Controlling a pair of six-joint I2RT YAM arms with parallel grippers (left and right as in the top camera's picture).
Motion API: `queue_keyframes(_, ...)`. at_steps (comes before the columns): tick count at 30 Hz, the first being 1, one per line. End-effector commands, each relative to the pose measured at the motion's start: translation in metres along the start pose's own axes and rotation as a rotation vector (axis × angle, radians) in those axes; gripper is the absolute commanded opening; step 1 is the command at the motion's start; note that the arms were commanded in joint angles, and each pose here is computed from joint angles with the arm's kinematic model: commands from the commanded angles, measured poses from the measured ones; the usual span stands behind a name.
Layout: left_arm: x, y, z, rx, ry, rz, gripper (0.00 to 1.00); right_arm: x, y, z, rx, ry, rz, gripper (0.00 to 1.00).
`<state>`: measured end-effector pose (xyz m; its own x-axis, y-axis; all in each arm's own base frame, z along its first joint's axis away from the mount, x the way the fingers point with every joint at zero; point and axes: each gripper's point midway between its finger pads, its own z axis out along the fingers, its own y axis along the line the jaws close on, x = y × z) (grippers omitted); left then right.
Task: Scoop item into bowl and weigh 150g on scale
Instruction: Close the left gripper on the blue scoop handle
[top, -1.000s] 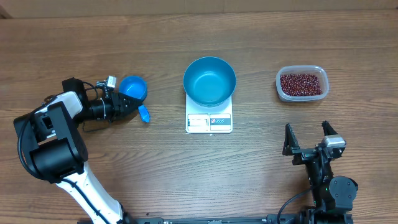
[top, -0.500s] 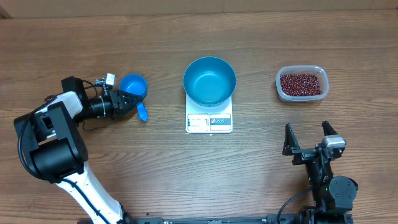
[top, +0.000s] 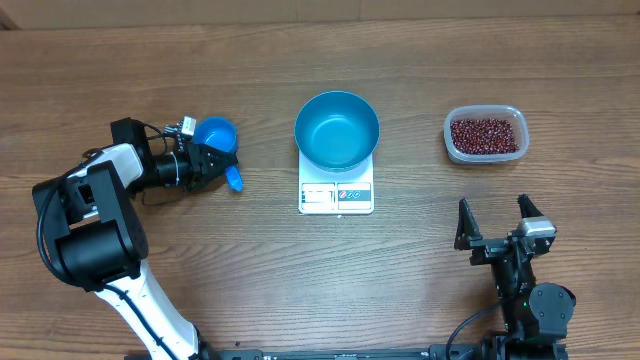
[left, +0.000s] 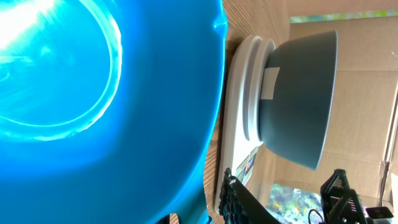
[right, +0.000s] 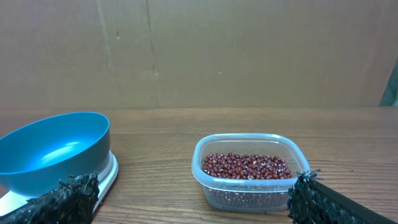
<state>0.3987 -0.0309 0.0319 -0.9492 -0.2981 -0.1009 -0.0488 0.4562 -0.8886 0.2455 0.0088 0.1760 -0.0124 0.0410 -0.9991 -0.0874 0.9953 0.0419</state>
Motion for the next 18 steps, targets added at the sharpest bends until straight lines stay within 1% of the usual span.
queue_keyframes(1, -0.008, 0.005, -0.005, -0.007, -0.028, -0.015, 0.31, 0.002, 0.001, 0.0, -0.002, -0.002, -0.005, 1.0)
queue_keyframes(5, -0.016, -0.001, -0.006, 0.032, -0.053, -0.019, 0.25, 0.002, 0.001, 0.0, -0.002, -0.002, -0.005, 1.0)
queue_keyframes(9, -0.017, -0.003, -0.006, 0.046, -0.055, -0.012, 0.25, 0.002, 0.001, 0.0, -0.002, -0.002, -0.005, 1.0)
queue_keyframes(12, -0.017, -0.003, -0.006, 0.046, -0.056, -0.012, 0.27, 0.002, 0.001, 0.0, -0.002, -0.002, -0.005, 1.0)
queue_keyframes(13, -0.018, -0.004, -0.006, 0.046, -0.057, -0.009, 0.3, 0.002, 0.001, 0.0, -0.002, -0.002, -0.005, 1.0)
queue_keyframes(18, -0.023, -0.002, -0.006, 0.037, -0.073, 0.024, 0.32, 0.002, 0.001, 0.0, -0.002, -0.002, -0.005, 1.0)
